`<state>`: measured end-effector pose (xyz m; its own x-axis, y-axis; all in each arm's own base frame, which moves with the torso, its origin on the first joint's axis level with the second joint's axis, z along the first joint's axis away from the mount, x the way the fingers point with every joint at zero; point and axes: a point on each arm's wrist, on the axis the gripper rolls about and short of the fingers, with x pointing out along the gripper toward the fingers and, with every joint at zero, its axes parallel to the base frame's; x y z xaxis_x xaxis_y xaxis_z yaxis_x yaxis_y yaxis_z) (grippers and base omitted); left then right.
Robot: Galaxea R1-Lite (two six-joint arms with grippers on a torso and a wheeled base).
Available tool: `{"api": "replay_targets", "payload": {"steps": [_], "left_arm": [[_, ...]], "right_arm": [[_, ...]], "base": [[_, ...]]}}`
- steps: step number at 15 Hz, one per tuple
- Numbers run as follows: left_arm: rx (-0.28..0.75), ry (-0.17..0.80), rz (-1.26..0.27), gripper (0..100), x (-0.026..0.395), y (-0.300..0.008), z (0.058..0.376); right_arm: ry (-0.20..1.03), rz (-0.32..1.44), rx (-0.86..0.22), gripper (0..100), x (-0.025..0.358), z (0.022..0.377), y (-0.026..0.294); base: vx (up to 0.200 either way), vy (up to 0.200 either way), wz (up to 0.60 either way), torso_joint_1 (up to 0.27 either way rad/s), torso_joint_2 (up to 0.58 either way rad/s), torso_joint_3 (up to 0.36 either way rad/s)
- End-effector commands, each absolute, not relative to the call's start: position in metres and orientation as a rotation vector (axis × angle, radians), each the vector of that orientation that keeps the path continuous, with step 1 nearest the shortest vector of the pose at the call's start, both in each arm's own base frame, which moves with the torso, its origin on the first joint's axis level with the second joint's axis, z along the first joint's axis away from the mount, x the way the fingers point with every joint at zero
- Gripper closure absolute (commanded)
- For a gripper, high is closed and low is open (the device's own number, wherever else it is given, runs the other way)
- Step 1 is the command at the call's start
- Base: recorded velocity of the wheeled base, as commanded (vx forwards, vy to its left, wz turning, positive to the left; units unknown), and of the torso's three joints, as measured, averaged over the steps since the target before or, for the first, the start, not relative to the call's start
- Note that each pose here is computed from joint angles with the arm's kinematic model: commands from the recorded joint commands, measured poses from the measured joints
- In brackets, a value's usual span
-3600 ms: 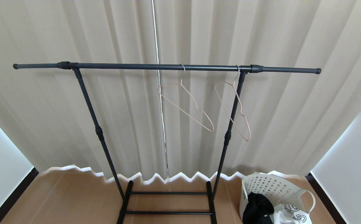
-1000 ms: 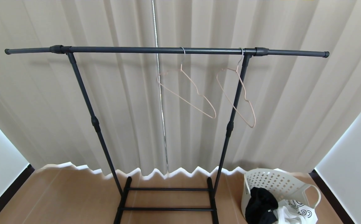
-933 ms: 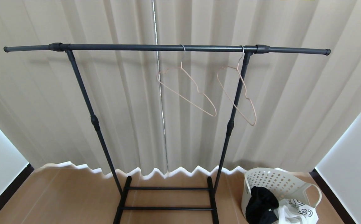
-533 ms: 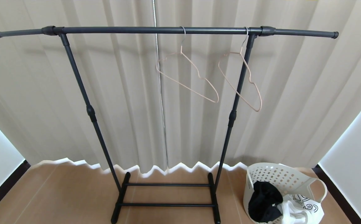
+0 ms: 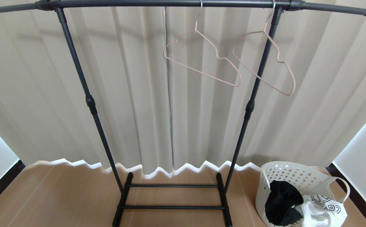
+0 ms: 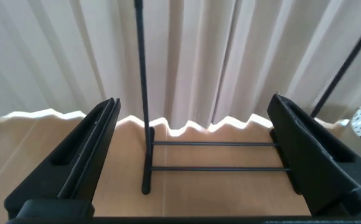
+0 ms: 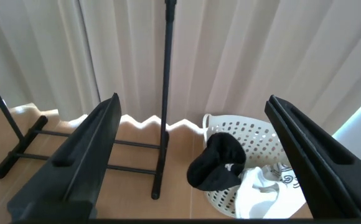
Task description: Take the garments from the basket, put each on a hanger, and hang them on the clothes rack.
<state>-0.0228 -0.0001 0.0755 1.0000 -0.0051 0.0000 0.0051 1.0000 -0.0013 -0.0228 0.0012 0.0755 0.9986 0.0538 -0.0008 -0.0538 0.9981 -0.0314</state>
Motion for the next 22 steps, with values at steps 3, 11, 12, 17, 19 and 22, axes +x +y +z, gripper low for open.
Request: {"api": "replay_targets", "payload": {"steps": [3,11,12,17,19,22], "left_arm": [[0.0,0.0,-0.006,0,-0.0228,-0.0001,0.0755],[-0.002,0.0,-0.006,0,-0.0228,-0.0001,0.0755],[-0.002,0.0,-0.006,0,-0.0228,-0.0001,0.0755],[0.0,-0.002,-0.006,0,-0.0229,-0.0001,0.0759],[-0.002,-0.002,-0.006,0,-0.0229,-0.0001,0.0759],[-0.002,-0.002,-0.005,0,-0.0229,-0.0001,0.0759]], "right_arm": [[0.002,0.055,-0.034,0,-0.0227,0.0754,0.0012],[0.002,0.055,-0.031,0,-0.0227,0.0754,0.0012],[0.002,0.055,-0.031,0,-0.0227,0.0754,0.0012],[0.001,0.054,-0.029,0,-0.0228,0.0758,0.0011],[0.002,0.054,-0.028,0,-0.0227,0.0754,0.0011],[0.001,0.054,-0.028,0,-0.0228,0.0758,0.0011]], "base": [[0.0,0.0,0.0,-0.142,0.49,0.323],[0.0,0.0,-0.37,-0.052,0.2,0.143],[0.0,0.0,-0.6,0.012,0.01,-0.007],[0.0,-0.04,-0.36,-0.003,0.0,-0.003],[0.0,-0.2,0.0,0.0,0.0,0.01],[0.067,0.0,0.0,-0.002,0.0,-0.001]]}}
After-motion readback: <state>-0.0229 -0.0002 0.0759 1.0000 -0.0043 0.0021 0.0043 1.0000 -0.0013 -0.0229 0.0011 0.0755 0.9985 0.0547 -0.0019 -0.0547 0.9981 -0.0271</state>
